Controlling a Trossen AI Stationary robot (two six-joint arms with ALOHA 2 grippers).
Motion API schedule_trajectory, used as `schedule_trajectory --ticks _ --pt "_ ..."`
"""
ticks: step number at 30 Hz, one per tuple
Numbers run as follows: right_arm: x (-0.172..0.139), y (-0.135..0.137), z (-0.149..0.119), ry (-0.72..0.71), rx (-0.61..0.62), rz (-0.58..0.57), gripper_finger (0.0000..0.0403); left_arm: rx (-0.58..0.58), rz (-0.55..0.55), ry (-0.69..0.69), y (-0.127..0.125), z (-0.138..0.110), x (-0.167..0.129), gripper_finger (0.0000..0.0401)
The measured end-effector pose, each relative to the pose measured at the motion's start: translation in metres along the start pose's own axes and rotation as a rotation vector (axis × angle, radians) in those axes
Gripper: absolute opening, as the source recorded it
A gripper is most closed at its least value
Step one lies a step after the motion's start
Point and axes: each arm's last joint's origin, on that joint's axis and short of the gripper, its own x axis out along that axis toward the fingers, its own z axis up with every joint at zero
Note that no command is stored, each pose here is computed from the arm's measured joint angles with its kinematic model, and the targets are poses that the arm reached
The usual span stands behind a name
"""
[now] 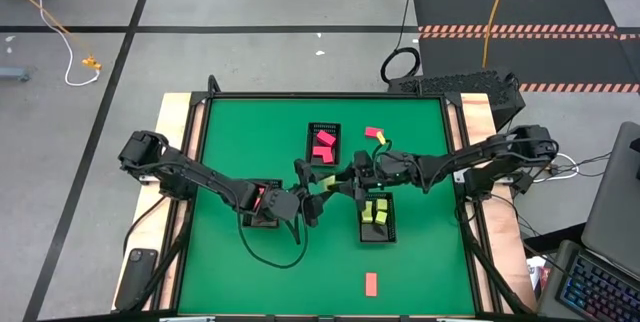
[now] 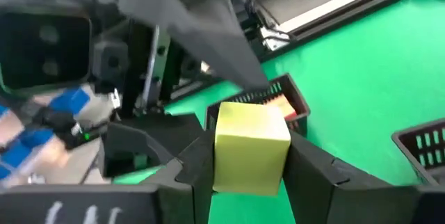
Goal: Sort & place blocks by color
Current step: Put the green block into the bottom right black bin
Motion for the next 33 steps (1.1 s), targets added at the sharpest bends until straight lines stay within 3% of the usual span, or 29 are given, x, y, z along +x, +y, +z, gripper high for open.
schedule_trajectory --ticks 8,14,18,27,33 --pt "-0.028 0.004 0.003 0.158 -0.11 -0.039 0.0126 -0.023 0.079 0.023 -0.001 0.004 -0.006 0.0335" --pt "-0.058 0.013 -0.003 0.34 -0.176 -0.073 0.0126 -0.187 0.101 0.052 -0.003 0.002 -0.007 0.0379" --pt "-0.071 0.024 -0.011 0.427 -0.199 -0.051 0.0126 -0.344 -0.044 0.039 -0.007 -0.003 -0.005 0.0393" --pt "-0.073 0.044 -0.032 0.541 -0.246 0.018 0.0126 -0.613 -0.483 0.088 -0.01 -0.016 0.005 0.0394" --pt "-0.066 0.048 -0.047 0.61 -0.244 0.018 0.0126 -0.654 -0.564 0.133 -0.012 -0.02 0.005 0.0394"
